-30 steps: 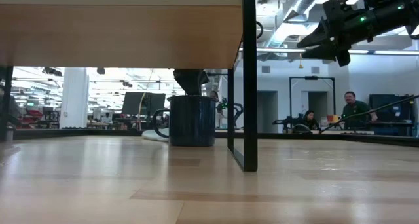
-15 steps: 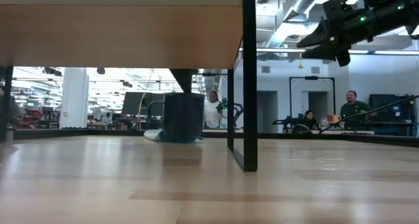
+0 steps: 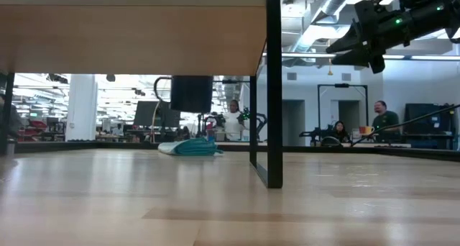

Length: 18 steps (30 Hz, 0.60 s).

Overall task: Stack small to large cups/mugs on shelf
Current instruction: Put the dark blue cup on the shelf

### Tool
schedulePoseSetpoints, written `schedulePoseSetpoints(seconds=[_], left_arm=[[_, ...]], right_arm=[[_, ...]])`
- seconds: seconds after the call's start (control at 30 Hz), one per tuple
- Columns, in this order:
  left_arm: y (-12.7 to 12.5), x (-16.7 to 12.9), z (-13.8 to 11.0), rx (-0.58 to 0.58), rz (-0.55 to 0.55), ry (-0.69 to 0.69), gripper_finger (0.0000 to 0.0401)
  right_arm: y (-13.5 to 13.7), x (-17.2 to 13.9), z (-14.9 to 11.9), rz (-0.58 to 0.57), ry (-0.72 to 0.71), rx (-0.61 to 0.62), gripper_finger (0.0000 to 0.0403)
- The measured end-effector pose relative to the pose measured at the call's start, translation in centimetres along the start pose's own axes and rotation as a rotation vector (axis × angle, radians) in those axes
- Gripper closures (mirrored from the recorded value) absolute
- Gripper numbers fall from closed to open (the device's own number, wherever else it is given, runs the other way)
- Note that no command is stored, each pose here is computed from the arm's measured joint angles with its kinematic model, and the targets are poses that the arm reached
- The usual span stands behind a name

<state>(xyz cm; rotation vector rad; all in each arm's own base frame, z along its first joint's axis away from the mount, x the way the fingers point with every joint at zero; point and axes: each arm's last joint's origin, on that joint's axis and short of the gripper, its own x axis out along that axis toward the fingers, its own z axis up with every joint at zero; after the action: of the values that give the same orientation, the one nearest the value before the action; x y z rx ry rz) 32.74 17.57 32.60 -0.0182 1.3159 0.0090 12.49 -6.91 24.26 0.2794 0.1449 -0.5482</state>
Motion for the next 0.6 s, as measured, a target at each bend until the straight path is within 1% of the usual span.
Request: schedulePoseSetpoints(seconds=[0.13, 0.27, 0.3, 0.4, 0.53, 0.6], left_arm=[[0.2, -2.0, 0.0, -0.088, 0.012, -0.019, 0.0396], [-0.5, -4.5, -0.6, -0.152, 0.003, 0.014, 0.0396], [-0.6, -5.1, -0.6, -0.167, 0.015, 0.006, 0.0396], [-0.8, -7.4, -0.5, -0.231, 0.062, -0.087, 0.0396], [-1.9, -11.3, -1.7, -0.339, 0.097, -0.202, 0.0396], [-2.6, -12.6, -2.1, -0.383, 0.106, -0.244, 0.0396]], right_arm=[[0.0, 0.0, 0.0, 0.0, 0.0, 0.0, 0.0154], [0.0, 0.0, 0.0, 0.0, 0.0, 0.0, 0.0154], [0.0, 0.0, 0.0, 0.0, 0.0, 0.0, 0.0154], [0.0, 0.0, 0.0, 0.0, 0.0, -0.001, 0.0154], [0.0, 0.0, 0.0, 0.0, 0.0, 0.0, 0.0154], [0.0, 0.0, 0.0, 0.0, 0.0, 0.0, 0.0154]])
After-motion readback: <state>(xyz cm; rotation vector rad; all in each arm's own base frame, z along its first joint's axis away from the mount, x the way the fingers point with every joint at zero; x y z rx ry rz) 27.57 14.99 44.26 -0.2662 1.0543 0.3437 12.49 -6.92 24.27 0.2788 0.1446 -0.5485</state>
